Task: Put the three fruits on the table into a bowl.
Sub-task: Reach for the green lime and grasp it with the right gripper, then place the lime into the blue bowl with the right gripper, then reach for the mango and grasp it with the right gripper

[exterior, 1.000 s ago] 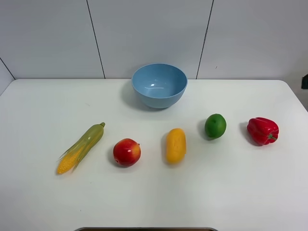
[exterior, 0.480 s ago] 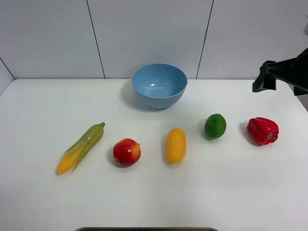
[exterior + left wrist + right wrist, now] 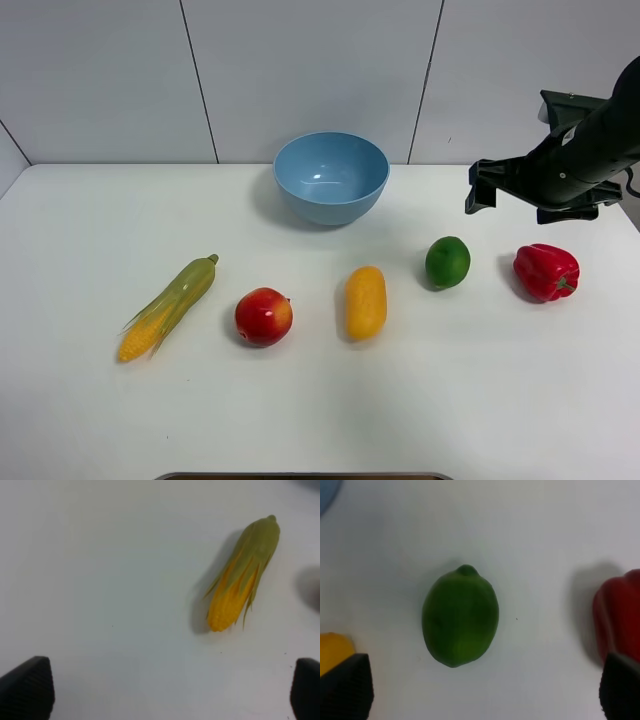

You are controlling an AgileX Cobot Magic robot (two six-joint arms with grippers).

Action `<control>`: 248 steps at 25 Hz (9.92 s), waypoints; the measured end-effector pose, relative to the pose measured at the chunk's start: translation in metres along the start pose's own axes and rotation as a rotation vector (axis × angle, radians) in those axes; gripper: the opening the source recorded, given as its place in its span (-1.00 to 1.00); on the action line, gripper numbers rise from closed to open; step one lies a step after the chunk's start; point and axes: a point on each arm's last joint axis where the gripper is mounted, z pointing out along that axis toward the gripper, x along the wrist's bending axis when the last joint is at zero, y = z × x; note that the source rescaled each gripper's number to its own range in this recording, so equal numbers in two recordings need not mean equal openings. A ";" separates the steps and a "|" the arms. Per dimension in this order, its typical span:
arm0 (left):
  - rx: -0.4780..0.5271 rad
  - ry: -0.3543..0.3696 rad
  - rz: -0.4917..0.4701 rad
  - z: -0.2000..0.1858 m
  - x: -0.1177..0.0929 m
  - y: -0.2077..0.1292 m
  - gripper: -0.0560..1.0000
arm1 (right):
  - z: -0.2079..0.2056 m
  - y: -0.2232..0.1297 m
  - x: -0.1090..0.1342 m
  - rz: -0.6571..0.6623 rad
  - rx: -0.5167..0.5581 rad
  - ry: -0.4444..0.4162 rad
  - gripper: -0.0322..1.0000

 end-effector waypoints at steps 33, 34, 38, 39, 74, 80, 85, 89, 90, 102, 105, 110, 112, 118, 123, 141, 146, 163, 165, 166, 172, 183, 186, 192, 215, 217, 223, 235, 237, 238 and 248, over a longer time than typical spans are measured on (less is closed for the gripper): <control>0.000 0.000 0.000 0.000 0.000 0.000 1.00 | 0.114 -0.010 0.027 0.011 0.201 -0.027 0.82; 0.000 0.000 0.000 0.000 0.000 0.000 1.00 | 0.114 -0.010 0.026 0.012 0.201 -0.032 0.82; 0.000 0.000 0.000 0.000 0.000 0.000 1.00 | 0.121 -0.012 0.023 0.003 0.213 -0.059 0.82; 0.000 0.000 0.000 0.000 0.000 0.000 1.00 | 0.122 -0.013 0.023 0.001 0.216 -0.062 0.82; 0.000 0.000 0.000 0.000 0.000 0.000 1.00 | 0.111 -0.003 0.028 -0.040 0.122 -0.045 -0.57; 0.000 0.000 0.000 0.000 0.000 0.000 1.00 | 0.048 0.013 0.045 -0.065 -0.052 0.034 -0.57; 0.000 0.000 0.000 0.000 0.000 0.000 1.00 | 0.007 0.019 0.061 -0.109 -0.208 0.116 -0.57; 0.000 0.000 0.000 0.000 0.000 0.000 1.00 | -0.009 0.024 0.077 -0.146 -0.338 0.188 -0.57; 0.000 0.000 0.000 0.000 0.000 0.000 1.00 | -0.010 0.025 0.081 -0.152 -0.365 0.205 -0.57; 0.000 0.000 0.000 0.000 0.000 0.000 1.00 | -0.002 0.077 0.147 -0.313 -0.503 0.257 -0.57; 0.000 0.000 0.000 0.000 0.000 0.000 1.00 | 0.017 0.083 0.165 -0.337 -0.493 0.265 -0.57; 0.000 0.000 0.000 0.000 0.000 0.000 1.00 | 0.055 0.089 0.182 -0.352 -0.459 0.263 -0.57; 0.000 0.000 0.000 0.000 0.000 0.000 1.00 | 0.073 0.088 0.183 -0.354 -0.433 0.252 -0.57; 0.000 0.000 0.000 0.000 0.000 0.000 1.00 | 0.121 0.075 0.181 -0.365 -0.346 0.216 -0.57; 0.000 0.000 0.000 0.000 0.000 0.000 1.00 | 0.155 0.065 0.178 -0.370 -0.305 0.203 -0.57; 0.000 0.000 0.000 0.000 0.000 0.000 1.00 | 0.172 0.061 0.178 -0.426 -0.320 0.205 -0.56; 0.000 0.000 0.000 0.000 0.000 0.000 1.00 | 0.172 0.061 0.179 -0.426 -0.323 0.206 0.38; 0.000 0.000 0.000 0.000 0.000 0.000 1.00 | 0.065 0.080 0.188 -0.385 -0.372 0.234 1.00; 0.000 0.000 0.000 0.000 0.000 0.000 1.00 | 0.039 0.080 0.191 -0.357 -0.375 0.263 1.00; 0.000 0.000 0.000 0.000 0.000 0.000 1.00 | 0.025 0.080 0.193 -0.343 -0.381 0.283 1.00; 0.000 0.000 0.000 0.000 0.000 0.000 1.00 | -0.040 0.071 0.197 -0.316 -0.390 0.351 1.00; 0.001 0.000 0.000 0.000 0.000 0.000 1.00 | -0.078 0.006 0.170 -0.199 -0.193 0.316 1.00; 0.001 0.000 0.000 0.000 0.000 0.000 1.00 | -0.082 -0.016 0.162 -0.183 -0.154 0.307 1.00; 0.001 0.000 0.000 0.000 0.000 0.000 1.00 | -0.076 -0.044 0.155 -0.142 -0.043 0.237 1.00; 0.001 0.000 0.000 0.000 0.000 0.000 1.00 | 0.027 -0.071 0.166 -0.099 0.241 -0.021 1.00; 0.001 0.000 0.000 0.000 0.000 0.000 1.00 | 0.035 -0.074 0.166 -0.098 0.259 -0.033 1.00; 0.001 0.000 0.000 0.000 0.000 0.000 1.00 | 0.054 -0.089 0.158 -0.094 0.295 -0.052 1.00; 0.001 0.000 0.000 0.000 0.000 0.000 1.00 | 0.074 -0.096 0.155 -0.110 0.275 -0.043 1.00; 0.001 0.000 0.000 0.000 0.000 0.000 1.00 | 0.079 -0.096 0.155 -0.115 0.271 -0.047 1.00; 0.001 0.000 0.000 0.000 0.000 0.000 1.00 | 0.081 -0.096 0.155 -0.112 0.271 -0.047 1.00; 0.001 0.000 0.000 0.000 0.000 0.000 1.00 | 0.107 -0.098 0.149 -0.099 0.289 -0.077 1.00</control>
